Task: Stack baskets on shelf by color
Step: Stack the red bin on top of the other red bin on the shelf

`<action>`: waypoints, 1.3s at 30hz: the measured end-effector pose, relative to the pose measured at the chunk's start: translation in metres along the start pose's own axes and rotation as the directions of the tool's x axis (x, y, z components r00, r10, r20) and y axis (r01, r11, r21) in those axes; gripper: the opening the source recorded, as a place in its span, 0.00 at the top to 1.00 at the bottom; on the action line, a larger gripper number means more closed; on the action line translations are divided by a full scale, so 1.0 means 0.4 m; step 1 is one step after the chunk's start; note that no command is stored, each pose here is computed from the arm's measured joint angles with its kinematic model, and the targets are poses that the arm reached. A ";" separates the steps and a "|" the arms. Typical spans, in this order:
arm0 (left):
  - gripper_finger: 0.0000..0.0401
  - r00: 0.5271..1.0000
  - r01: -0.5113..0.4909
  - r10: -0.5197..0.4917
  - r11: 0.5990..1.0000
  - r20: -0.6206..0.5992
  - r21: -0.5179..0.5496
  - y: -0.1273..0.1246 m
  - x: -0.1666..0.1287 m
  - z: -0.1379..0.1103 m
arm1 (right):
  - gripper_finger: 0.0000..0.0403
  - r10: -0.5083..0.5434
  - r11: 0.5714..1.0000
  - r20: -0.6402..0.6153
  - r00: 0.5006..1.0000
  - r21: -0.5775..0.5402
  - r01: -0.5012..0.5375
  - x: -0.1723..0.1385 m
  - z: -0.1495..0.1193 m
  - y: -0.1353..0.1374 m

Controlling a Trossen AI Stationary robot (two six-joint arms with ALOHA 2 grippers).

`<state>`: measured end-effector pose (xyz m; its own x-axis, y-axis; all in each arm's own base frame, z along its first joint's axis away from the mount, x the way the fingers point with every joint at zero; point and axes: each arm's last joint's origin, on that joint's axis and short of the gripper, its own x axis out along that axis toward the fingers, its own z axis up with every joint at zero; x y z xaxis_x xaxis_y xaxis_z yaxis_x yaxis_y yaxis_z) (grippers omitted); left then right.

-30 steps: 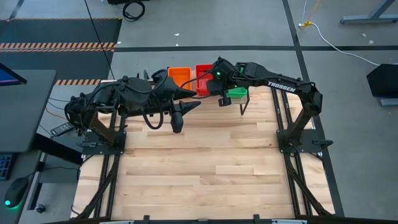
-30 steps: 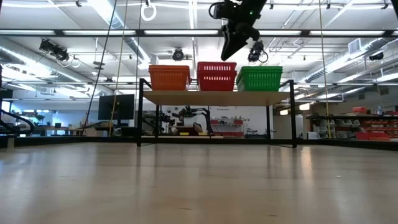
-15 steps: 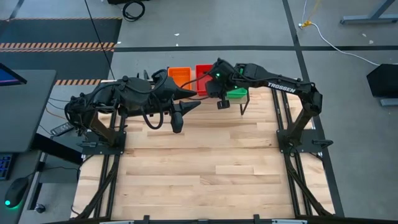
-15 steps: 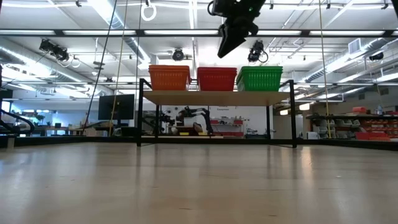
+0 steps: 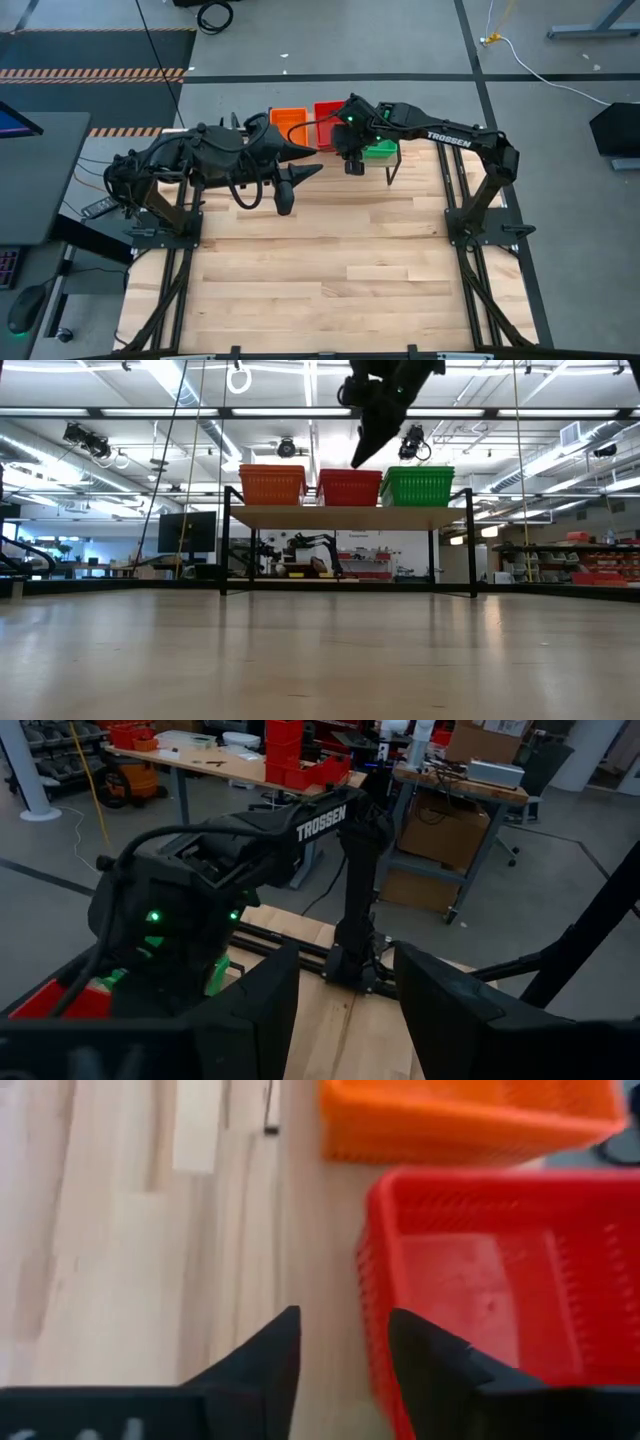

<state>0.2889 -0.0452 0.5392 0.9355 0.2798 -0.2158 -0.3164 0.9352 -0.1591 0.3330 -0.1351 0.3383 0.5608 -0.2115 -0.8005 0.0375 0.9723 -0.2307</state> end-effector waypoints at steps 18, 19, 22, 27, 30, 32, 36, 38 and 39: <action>0.57 1.000 -0.008 0.008 1.000 -0.022 0.008 0.003 0.000 -0.006 | 0.45 -0.032 0.999 0.024 0.999 0.022 0.032 0.040 -0.030 -0.008; 0.57 1.000 -0.008 0.008 1.000 -0.022 0.009 0.003 0.000 -0.006 | 0.45 -0.023 1.000 0.026 0.999 0.020 0.023 0.042 -0.030 -0.005; 0.57 1.000 -0.008 0.008 1.000 -0.022 0.010 0.003 0.000 -0.006 | 0.45 -0.017 1.000 0.033 0.999 0.013 0.017 0.042 -0.027 0.001; 0.57 1.000 -0.008 0.008 1.000 -0.022 0.013 0.003 0.000 -0.006 | 0.45 0.027 0.999 0.052 0.998 0.046 -0.030 0.042 -0.021 0.014; 0.57 1.000 -0.008 0.008 1.000 -0.022 0.013 0.003 0.000 -0.006 | 0.45 0.067 0.995 0.068 0.995 0.069 -0.071 0.042 -0.016 0.026; 0.57 1.000 -0.008 0.008 1.000 -0.022 0.013 0.003 0.000 -0.006 | 0.45 0.071 0.996 0.069 0.995 0.052 -0.075 0.042 -0.011 0.037; 0.57 1.000 -0.008 0.008 1.000 -0.022 0.014 0.003 0.000 -0.006 | 0.45 0.061 0.998 0.064 0.996 0.020 -0.062 0.042 -0.007 0.047; 0.57 1.000 -0.008 0.008 1.000 -0.022 0.014 0.003 0.000 -0.006 | 0.45 0.060 0.998 0.064 0.996 0.019 -0.061 0.042 -0.007 0.047; 0.57 1.000 -0.008 0.008 1.000 -0.022 0.014 0.003 0.000 -0.006 | 0.45 0.060 0.998 0.064 0.996 0.019 -0.061 0.042 -0.007 0.047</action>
<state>0.2883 -0.0446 0.5368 0.9290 0.2828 -0.2385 -0.3219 0.9357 -0.1443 0.3407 -0.1208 0.3188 0.6136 -0.1464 -0.7760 0.0188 0.9851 -0.1710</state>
